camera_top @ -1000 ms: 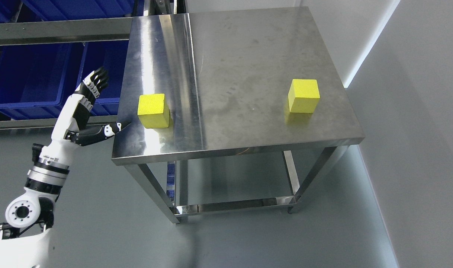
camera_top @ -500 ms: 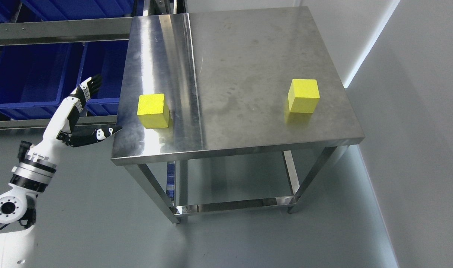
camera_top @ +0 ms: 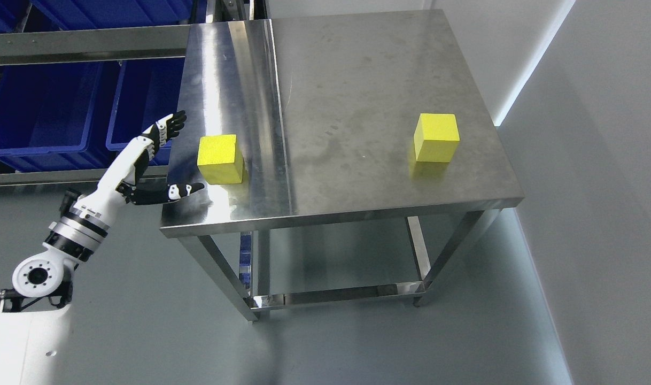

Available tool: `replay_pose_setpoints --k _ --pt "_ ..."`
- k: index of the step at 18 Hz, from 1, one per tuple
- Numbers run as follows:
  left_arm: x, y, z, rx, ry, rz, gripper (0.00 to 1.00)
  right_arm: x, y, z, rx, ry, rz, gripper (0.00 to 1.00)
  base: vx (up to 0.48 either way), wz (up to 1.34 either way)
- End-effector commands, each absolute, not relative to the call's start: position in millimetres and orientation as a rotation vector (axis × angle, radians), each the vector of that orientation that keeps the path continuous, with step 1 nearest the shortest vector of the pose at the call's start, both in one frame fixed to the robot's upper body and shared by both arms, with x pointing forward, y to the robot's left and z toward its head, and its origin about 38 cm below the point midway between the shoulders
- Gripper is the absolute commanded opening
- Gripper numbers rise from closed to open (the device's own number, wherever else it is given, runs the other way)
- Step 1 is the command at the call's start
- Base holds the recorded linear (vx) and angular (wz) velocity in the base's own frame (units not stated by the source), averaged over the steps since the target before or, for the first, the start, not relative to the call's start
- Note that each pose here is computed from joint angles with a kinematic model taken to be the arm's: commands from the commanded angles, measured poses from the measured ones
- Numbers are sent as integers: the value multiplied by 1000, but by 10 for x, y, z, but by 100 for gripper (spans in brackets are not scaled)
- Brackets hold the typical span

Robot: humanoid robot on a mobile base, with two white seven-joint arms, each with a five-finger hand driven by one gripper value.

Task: Move yellow foam block to right shelf middle
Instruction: 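Close the left hand around the yellow foam cube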

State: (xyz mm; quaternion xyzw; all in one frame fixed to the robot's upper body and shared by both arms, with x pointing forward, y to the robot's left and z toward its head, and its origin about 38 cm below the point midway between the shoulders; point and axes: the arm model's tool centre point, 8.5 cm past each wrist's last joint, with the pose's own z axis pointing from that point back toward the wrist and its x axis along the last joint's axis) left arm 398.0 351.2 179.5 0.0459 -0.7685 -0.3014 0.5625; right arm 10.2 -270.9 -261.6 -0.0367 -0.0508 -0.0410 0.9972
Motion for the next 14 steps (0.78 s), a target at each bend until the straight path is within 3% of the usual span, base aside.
replay_pose_setpoints --k 1,6,11,14 --pt "4208 3095 1638 -41 -1773 -715 100 181 -2827 -2605 -91 -122 -82 100 0 0" --pt "4476 2984 1615 -89 -1754 -700 99 181 -2827 -2605 -91 -122 -82 100 0 0" --pt "4366 2832 1455 -253 -1693 -807 74 181 -2827 -2605 -91 -122 -82 100 0 0" --pt "4362 2907 1395 -254 -1690 -773 65 181 -2827 -2605 -91 -122 -83 100 0 7"
